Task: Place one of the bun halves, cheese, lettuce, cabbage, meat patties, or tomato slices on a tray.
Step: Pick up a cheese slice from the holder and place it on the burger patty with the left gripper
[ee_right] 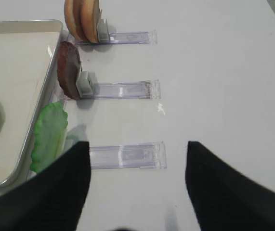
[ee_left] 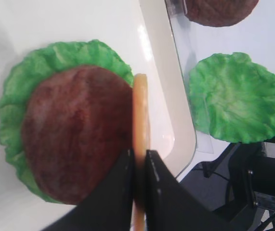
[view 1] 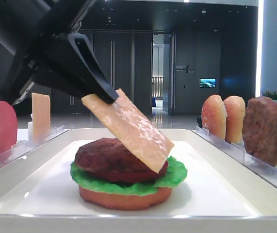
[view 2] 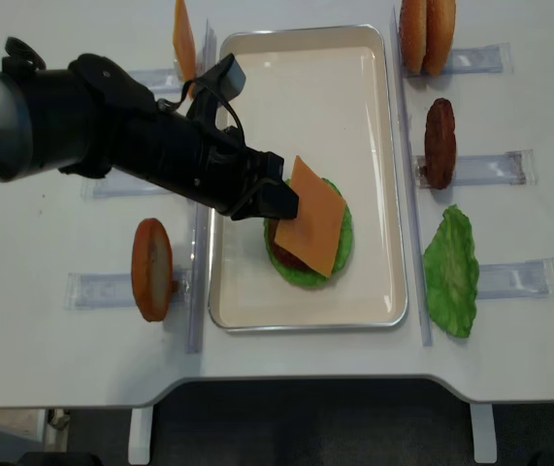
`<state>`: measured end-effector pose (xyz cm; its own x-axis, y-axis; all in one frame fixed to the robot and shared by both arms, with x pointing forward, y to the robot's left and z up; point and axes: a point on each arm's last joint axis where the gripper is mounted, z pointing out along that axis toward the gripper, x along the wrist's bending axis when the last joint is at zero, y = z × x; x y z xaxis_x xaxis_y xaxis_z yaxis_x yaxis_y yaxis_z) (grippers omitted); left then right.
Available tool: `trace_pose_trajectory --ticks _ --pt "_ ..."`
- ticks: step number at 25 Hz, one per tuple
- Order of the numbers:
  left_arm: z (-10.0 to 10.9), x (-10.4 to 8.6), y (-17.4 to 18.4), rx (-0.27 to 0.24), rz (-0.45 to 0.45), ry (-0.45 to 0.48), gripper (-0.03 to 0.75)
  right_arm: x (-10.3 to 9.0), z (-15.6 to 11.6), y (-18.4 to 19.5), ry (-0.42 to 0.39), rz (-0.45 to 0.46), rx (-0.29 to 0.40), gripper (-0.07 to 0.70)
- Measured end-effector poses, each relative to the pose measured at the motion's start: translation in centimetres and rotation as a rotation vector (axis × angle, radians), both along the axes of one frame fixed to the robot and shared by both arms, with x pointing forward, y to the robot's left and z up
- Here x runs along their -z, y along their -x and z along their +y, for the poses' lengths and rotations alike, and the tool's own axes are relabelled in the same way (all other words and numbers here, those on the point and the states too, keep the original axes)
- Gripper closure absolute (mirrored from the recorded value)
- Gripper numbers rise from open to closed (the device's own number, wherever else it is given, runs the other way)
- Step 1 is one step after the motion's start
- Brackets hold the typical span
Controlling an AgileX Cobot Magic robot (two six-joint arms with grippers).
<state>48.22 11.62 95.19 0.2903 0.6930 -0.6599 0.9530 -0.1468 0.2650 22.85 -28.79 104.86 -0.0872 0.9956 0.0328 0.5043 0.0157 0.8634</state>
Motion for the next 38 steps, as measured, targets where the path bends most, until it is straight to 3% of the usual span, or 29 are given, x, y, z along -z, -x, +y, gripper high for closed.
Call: trace_pose_trajectory --ticks 26,38 --pt "0.32 0.33 -0.23 -0.037 -0.004 -0.053 0.682 0.00 0.00 0.00 0.000 0.000 0.000 0.216" --pt "0.64 0.58 -0.28 -0.062 0.012 -0.095 0.557 0.00 0.00 0.00 0.000 0.000 0.000 0.216"
